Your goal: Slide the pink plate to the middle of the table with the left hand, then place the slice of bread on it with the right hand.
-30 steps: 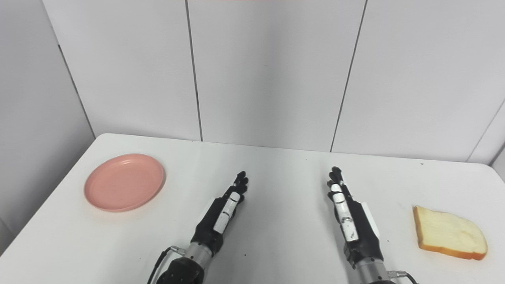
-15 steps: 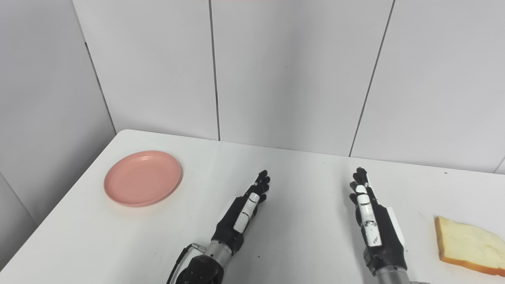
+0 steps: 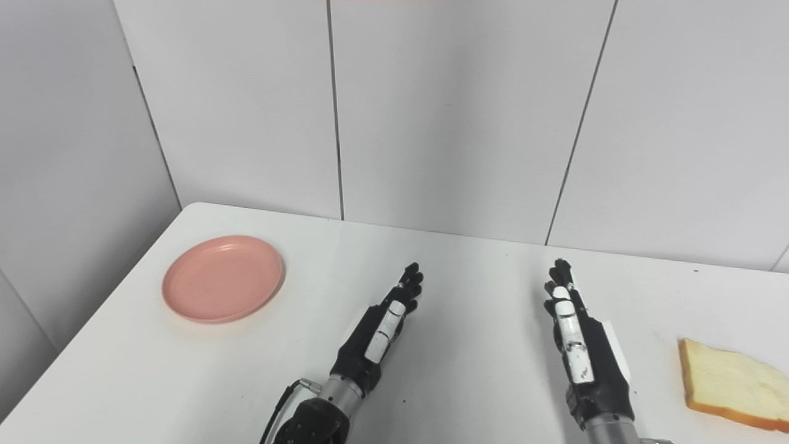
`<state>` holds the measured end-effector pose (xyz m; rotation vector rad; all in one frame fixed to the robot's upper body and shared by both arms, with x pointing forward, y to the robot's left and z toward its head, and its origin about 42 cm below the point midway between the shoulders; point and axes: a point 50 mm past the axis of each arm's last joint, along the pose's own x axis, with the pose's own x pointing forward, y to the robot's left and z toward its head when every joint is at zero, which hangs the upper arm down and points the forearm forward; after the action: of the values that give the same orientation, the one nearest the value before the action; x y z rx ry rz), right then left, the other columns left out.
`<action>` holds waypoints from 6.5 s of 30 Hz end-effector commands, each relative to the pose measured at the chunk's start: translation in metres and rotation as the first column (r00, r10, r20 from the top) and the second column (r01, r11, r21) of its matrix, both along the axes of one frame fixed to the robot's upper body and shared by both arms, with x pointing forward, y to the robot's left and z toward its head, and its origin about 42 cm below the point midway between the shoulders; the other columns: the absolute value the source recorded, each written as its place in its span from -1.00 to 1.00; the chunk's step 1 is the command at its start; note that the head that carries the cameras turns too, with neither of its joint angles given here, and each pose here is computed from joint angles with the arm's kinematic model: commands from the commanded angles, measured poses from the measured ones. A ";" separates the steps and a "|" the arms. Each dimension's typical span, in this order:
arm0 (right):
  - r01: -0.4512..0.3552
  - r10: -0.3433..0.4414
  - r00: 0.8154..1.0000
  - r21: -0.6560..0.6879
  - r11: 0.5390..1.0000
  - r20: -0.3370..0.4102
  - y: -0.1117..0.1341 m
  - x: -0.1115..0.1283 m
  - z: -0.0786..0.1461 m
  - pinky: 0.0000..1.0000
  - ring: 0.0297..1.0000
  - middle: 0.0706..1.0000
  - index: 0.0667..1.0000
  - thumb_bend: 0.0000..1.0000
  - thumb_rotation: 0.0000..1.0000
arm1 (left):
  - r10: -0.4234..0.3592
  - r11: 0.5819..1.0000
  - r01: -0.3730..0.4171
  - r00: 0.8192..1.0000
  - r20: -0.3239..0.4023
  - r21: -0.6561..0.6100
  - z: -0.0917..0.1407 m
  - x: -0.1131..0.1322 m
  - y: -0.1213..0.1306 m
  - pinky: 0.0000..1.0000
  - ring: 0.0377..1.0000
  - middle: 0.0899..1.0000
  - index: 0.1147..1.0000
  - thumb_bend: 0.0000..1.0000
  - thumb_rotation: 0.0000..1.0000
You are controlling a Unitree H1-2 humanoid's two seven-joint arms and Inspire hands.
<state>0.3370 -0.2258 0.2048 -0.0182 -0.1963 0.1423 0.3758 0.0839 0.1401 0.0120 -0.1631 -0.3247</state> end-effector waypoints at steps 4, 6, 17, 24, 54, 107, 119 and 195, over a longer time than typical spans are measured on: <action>-0.008 0.007 0.997 0.008 1.000 0.071 0.002 0.002 0.019 1.00 1.00 1.00 1.00 -0.96 1.00 | 0.036 0.997 -0.044 0.990 0.137 0.056 0.052 0.000 0.000 1.00 1.00 0.97 0.96 0.34 1.00; -0.012 0.011 0.997 0.009 1.000 0.073 0.002 0.002 0.019 1.00 1.00 1.00 1.00 -0.97 1.00 | 0.080 0.992 -0.096 0.980 0.185 0.081 0.063 -0.001 0.004 0.97 0.96 0.92 0.91 0.35 1.00; -0.018 0.017 0.997 0.008 1.000 0.074 0.000 0.003 0.019 1.00 1.00 1.00 1.00 -0.99 1.00 | 0.132 0.989 -0.097 0.924 0.360 -0.114 0.112 -0.006 0.025 0.89 0.90 0.91 0.90 0.35 1.00; -0.022 0.020 0.998 0.026 0.999 0.067 -0.002 0.003 0.018 1.00 1.00 1.00 1.00 -1.00 1.00 | 0.175 0.979 -0.115 0.893 0.415 -0.166 0.143 -0.014 0.049 0.98 0.90 0.95 0.93 0.33 1.00; -0.016 0.016 0.999 0.005 1.000 0.051 -0.004 0.001 0.019 1.00 1.00 1.00 1.00 -1.00 1.00 | 0.571 0.820 -0.504 0.698 0.431 -0.270 0.163 -0.003 0.196 0.95 0.93 0.96 0.95 0.32 1.00; -0.032 0.032 0.997 -0.003 0.999 0.072 -0.004 0.000 0.023 1.00 1.00 1.00 1.00 -1.00 1.00 | 0.756 0.629 -0.663 0.644 0.118 -0.405 0.101 0.026 0.291 1.00 0.94 0.91 0.91 0.34 1.00; -0.032 0.032 0.996 -0.001 0.999 0.082 -0.004 0.000 0.026 1.00 1.00 1.00 1.00 -1.00 1.00 | 0.759 0.599 -0.686 0.651 0.019 -0.414 0.078 0.038 0.300 0.96 0.94 0.91 0.90 0.28 1.00; -0.033 0.033 0.998 -0.002 0.999 0.060 0.005 -0.004 0.034 1.00 1.00 1.00 1.00 -1.00 1.00 | 0.521 0.746 -0.584 0.811 -0.265 -0.320 0.008 0.086 0.239 0.93 0.92 0.91 0.91 0.21 1.00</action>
<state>0.3308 -0.2239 0.2200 -0.0243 -0.1885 0.1667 0.4549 0.3292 0.1419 -0.3594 -0.0664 0.3490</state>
